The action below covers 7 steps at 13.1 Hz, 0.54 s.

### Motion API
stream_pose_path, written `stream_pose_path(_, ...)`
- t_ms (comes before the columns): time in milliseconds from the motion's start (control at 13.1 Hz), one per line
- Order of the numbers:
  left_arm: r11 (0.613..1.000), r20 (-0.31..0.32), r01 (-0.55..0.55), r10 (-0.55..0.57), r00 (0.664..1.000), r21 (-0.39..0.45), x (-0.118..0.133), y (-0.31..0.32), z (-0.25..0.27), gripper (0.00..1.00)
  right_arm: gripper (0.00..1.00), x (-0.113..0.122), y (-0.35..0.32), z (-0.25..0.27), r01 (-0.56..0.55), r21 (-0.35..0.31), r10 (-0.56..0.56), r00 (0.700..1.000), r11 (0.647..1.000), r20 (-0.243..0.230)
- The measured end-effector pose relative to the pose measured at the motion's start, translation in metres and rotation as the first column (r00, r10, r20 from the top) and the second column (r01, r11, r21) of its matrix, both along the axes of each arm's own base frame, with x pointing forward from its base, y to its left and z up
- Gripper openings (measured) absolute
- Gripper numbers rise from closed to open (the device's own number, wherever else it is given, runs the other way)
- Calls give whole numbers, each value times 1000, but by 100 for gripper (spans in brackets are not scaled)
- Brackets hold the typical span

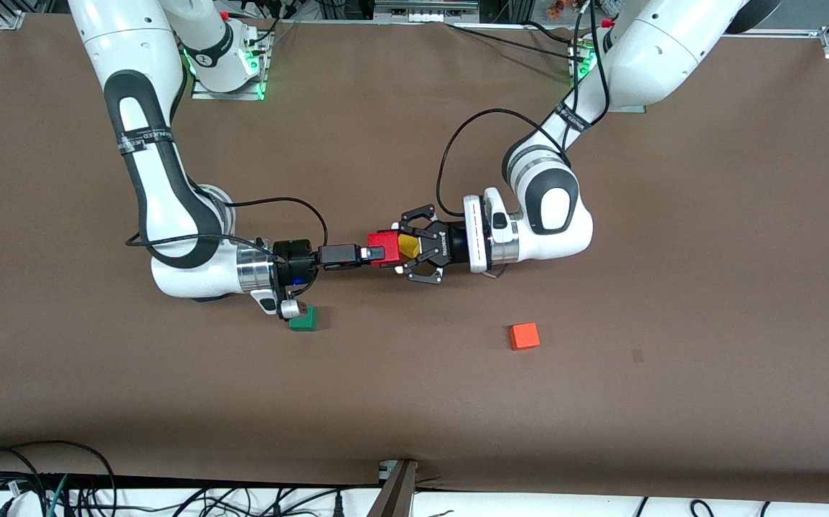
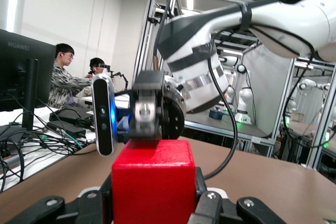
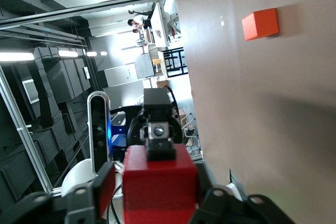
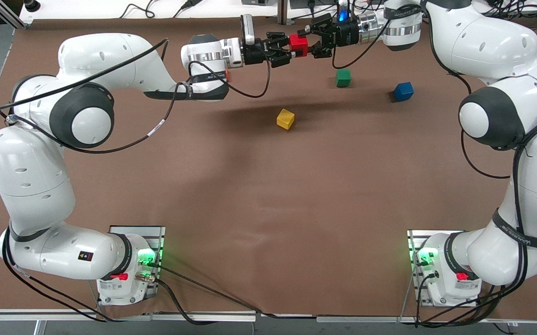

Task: Pass red block to right arm, stack on blue
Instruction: 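Grasp the red cube with the right gripper beside the left gripper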

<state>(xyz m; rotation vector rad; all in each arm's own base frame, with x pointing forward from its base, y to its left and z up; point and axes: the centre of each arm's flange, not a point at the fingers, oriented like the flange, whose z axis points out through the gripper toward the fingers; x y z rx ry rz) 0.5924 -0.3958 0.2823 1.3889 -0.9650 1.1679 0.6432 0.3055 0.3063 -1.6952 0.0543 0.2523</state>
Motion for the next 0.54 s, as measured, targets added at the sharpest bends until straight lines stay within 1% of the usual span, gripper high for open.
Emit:
stream_pose_path(77,1000,-5,-5,5,1000,-4,0,-1,-1,56,56,0,-1,0,2,0,-2,1000,1000,-1)
stream_pose_path(153,1000,-6,-8,8,1000,-6,-1,-2,-2,56,56,0,-1,-1,2,0,-2,1000,1000,-2)
stream_pose_path(230,1000,-7,-6,6,1000,-6,-2,-3,-2,63,56,0,-1,-1,3,-1,-3,1000,1000,-1)
stream_pose_path(459,1000,-11,1,-1,1000,-6,-5,-7,-5,93,56,0,-1,-1,3,-1,-3,1000,1000,-1)
stream_pose_path(536,1000,-14,1,-1,1000,-5,-5,-7,-6,100,56,0,-2,-1,3,-1,-3,1000,1000,-1)
